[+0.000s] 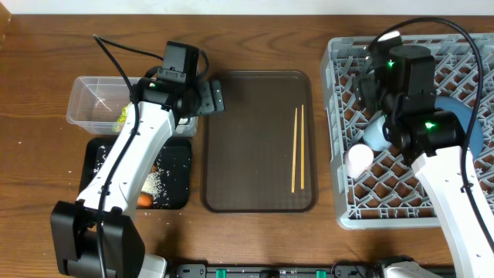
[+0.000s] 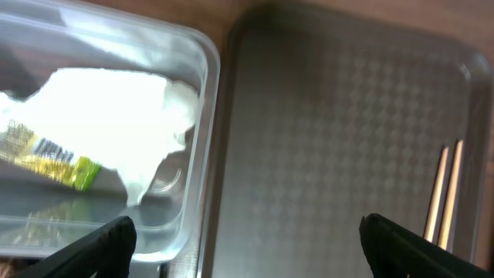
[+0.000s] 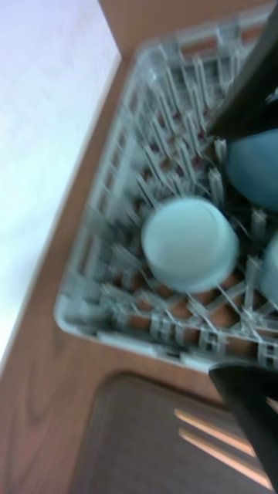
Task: Sort waste into correct bins and load items into the dishwasher rack
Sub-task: 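Withdraw the right gripper from the rack toward the brown tray, then lower the right gripper onto the wooden chopsticks on the brown tray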
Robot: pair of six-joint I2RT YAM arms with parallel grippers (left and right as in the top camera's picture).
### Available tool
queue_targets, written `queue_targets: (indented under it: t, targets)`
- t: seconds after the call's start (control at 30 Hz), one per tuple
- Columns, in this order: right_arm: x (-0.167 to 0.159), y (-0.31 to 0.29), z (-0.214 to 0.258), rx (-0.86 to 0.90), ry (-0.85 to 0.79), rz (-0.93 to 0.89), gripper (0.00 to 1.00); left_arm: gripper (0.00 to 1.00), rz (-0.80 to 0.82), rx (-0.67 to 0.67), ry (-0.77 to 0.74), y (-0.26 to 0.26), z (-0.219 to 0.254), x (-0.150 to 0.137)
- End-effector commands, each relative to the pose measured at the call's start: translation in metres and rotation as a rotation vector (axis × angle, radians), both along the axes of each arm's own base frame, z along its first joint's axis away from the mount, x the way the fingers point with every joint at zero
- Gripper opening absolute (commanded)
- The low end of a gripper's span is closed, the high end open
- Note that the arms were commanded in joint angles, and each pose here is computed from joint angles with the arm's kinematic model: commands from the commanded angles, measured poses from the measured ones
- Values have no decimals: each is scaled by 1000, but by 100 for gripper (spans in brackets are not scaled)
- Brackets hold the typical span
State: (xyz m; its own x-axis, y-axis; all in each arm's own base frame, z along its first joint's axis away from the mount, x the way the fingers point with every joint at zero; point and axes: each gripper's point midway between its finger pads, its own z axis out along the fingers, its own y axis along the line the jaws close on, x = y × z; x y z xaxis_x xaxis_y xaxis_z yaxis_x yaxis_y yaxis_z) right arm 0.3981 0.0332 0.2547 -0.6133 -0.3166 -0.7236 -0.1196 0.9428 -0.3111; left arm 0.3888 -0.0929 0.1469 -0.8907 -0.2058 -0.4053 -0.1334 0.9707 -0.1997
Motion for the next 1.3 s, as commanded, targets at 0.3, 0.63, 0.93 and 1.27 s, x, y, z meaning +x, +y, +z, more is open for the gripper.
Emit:
queue_targets:
  t: [0.3,0.63,0.93,1.27]
  targets:
    - [-28,-7,-30,444,182,-165,60,93,3,4,46,-1,-10,-8]
    - [-28,82,-23,619,212,-9,57,94,3,0,28,-1,-8,-4]
    - [-10,176,-53,686,241,75,60,94,28,54,29,9,-9,-4]
    - [3,248,-113,510,134,59,60,94,31,81,65,14,-13,-12]
